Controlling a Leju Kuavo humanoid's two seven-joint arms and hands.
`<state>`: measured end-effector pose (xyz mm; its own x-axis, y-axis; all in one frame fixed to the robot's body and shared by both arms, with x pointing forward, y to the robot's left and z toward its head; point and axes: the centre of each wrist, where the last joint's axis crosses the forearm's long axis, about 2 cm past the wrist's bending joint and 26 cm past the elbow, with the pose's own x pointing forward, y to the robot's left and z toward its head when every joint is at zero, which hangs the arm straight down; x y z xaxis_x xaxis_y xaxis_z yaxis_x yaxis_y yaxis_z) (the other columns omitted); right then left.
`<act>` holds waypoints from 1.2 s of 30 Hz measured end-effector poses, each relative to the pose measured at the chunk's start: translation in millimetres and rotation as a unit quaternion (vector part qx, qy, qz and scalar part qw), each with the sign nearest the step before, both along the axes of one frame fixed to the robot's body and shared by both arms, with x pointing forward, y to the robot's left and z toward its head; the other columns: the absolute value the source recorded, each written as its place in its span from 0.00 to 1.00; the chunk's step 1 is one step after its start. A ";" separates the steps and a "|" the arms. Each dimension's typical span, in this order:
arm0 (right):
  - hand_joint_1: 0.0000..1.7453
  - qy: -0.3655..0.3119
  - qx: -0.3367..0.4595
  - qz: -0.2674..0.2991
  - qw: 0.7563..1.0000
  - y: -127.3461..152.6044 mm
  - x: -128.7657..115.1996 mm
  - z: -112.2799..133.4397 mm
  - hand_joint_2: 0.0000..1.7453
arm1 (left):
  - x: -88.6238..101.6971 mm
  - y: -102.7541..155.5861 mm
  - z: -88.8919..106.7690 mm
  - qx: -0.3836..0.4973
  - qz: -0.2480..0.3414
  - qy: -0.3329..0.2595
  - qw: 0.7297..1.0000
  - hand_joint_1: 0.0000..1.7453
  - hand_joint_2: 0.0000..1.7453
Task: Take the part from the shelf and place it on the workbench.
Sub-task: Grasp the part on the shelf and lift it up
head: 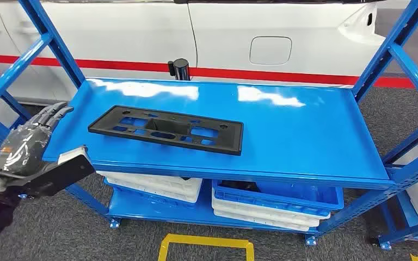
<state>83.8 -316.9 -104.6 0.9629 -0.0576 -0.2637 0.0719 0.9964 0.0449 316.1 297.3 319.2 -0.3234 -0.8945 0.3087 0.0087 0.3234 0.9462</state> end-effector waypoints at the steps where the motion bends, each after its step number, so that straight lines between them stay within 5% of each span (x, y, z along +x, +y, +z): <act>1: 0.00 0.000 0.000 0.000 1.000 0.1 0.0 0.0 0.00 | 0.0 0.0 0.0 0.001 -0.001 0.000 1.000 0.00 0.00; 35: 0.00 0.003 0.004 0.010 1.000 5.9 0.9 -0.1 0.00 | -1.0 -44.8 -13.2 0.015 -0.113 0.031 0.993 0.00 0.00; 36: 0.00 0.003 0.004 0.010 1.000 6.2 0.9 -0.1 0.00 | -1.1 -46.2 -14.0 0.011 -0.119 0.031 0.992 0.00 0.25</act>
<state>84.7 -310.7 -104.7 0.9621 -0.0352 -0.2705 0.0513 0.9973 0.0528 315.0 251.2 305.2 -0.5069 -0.8016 0.3169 0.1415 0.2853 0.9479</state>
